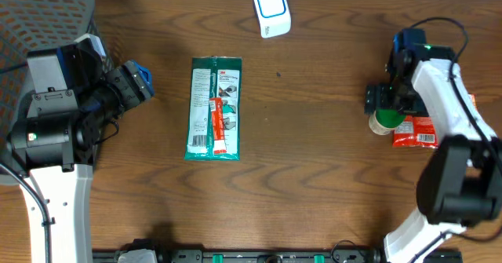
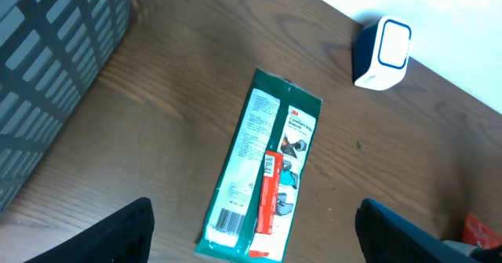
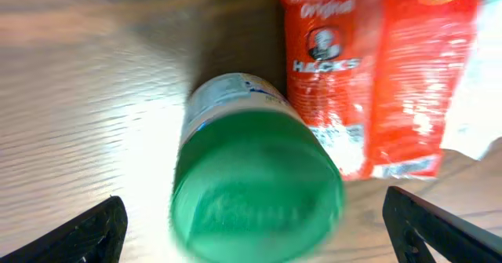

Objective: Scan the item barcode
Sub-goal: 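Lower the jar beside the Hacks bag and open the right gripper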

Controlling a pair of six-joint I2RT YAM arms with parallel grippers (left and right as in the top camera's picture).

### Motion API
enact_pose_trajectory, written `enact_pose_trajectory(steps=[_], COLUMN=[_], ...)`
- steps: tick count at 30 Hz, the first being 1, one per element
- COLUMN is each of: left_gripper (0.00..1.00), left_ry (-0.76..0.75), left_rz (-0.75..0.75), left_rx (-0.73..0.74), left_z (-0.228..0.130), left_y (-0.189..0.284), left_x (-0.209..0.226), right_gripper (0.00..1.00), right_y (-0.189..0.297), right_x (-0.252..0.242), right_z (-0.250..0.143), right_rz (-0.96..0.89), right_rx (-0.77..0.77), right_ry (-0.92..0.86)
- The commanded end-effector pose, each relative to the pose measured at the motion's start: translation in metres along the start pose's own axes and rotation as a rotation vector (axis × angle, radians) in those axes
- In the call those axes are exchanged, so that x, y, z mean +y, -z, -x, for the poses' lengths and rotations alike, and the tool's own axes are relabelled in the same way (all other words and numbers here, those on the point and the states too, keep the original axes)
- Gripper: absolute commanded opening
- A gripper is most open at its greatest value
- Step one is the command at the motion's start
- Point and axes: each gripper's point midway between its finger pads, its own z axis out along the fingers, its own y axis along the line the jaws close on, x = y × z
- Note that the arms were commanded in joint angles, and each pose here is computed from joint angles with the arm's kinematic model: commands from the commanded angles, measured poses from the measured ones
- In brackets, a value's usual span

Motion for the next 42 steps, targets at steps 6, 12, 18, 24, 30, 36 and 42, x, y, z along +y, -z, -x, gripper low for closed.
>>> enact_pose_trajectory(steps=[6, 12, 18, 24, 30, 36, 42], left_gripper=[0.82, 0.82, 0.82, 0.83, 0.82, 0.82, 0.82], left_ry=[-0.003, -0.003, -0.003, -0.003, -0.003, -0.003, -0.003], left_rz=[-0.002, -0.002, -0.002, -0.002, -0.003, -0.002, -0.002], left_rx=[-0.004, -0.004, -0.004, -0.004, -0.004, -0.004, -0.004], left_z=[0.002, 0.002, 0.002, 0.002, 0.002, 0.002, 0.002], left_y=[0.001, 0.001, 0.001, 0.001, 0.001, 0.001, 0.001], left_x=[0.0, 0.0, 0.0, 0.0, 0.0, 0.0, 0.0], right_gripper=[0.99, 0.99, 0.61, 0.26, 0.23, 0.22, 0.21], right_y=[0.066, 0.056, 0.027, -0.004, -0.016, -0.026, -0.028], right_x=[0.046, 0.084, 0.094, 0.09, 0.076, 0.058, 0.048], right_z=[0.01, 0.003, 0.005, 0.008, 0.009, 0.009, 0.008], right_rz=[0.092, 0.123, 0.123, 0.105, 0.092, 0.084, 0.078], right_rx=[-0.201, -0.202, -0.203, -0.203, -0.186, -0.175, -0.162], right_ry=[0.072, 0.163, 0.176, 0.176, 0.139, 0.093, 0.07])
